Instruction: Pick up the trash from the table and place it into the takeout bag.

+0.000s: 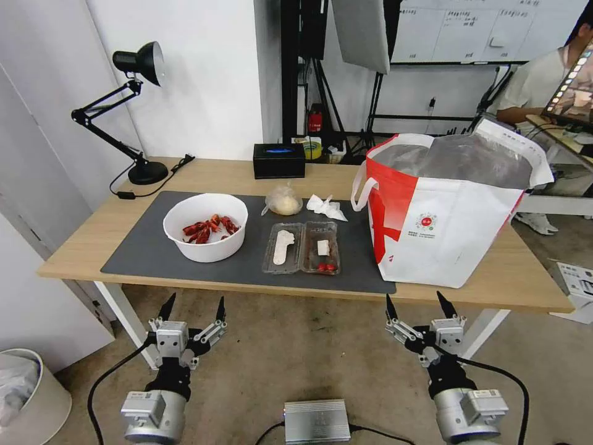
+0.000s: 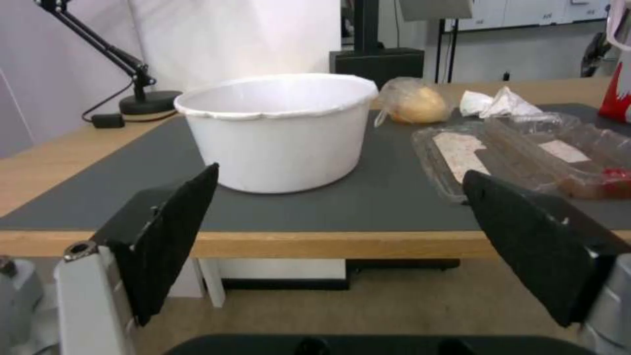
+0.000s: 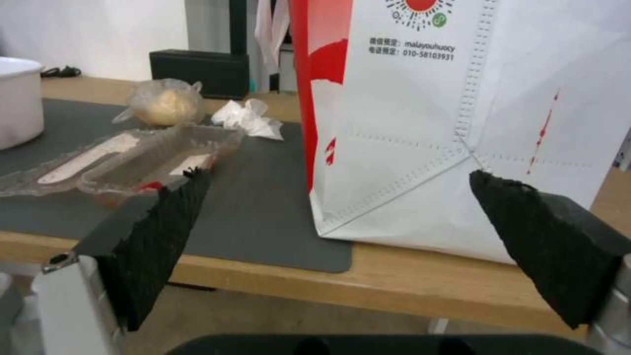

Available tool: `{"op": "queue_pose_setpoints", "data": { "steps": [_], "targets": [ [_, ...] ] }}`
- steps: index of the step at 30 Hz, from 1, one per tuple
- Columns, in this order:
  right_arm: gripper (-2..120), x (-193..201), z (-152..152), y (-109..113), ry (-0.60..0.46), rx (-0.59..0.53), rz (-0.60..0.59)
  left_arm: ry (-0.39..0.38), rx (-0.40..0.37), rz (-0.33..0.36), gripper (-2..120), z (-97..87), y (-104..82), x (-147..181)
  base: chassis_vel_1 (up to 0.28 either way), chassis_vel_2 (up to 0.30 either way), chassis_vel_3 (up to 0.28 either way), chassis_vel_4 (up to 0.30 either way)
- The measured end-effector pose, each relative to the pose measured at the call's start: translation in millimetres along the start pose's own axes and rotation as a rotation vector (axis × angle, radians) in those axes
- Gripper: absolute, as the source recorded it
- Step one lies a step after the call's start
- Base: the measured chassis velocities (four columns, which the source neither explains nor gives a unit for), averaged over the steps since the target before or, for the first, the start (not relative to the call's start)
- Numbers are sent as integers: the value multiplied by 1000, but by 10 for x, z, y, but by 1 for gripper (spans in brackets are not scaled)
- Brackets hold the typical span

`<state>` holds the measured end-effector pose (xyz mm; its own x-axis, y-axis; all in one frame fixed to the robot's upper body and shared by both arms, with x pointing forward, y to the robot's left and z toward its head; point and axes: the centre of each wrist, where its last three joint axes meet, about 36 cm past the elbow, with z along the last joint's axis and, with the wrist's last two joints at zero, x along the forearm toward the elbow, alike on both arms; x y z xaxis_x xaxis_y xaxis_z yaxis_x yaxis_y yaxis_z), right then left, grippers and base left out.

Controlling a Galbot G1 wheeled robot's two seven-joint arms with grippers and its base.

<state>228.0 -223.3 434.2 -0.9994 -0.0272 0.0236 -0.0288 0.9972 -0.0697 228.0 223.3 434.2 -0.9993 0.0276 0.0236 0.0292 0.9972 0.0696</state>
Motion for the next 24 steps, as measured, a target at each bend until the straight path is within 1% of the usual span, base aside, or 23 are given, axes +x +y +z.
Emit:
{"op": "queue_pose_setpoints", "data": {
  "steps": [24],
  "targets": [
    [100,0,0,0,0,0,0,0,0,0,100,0,0,0,0,0,0,0]
  ]
}}
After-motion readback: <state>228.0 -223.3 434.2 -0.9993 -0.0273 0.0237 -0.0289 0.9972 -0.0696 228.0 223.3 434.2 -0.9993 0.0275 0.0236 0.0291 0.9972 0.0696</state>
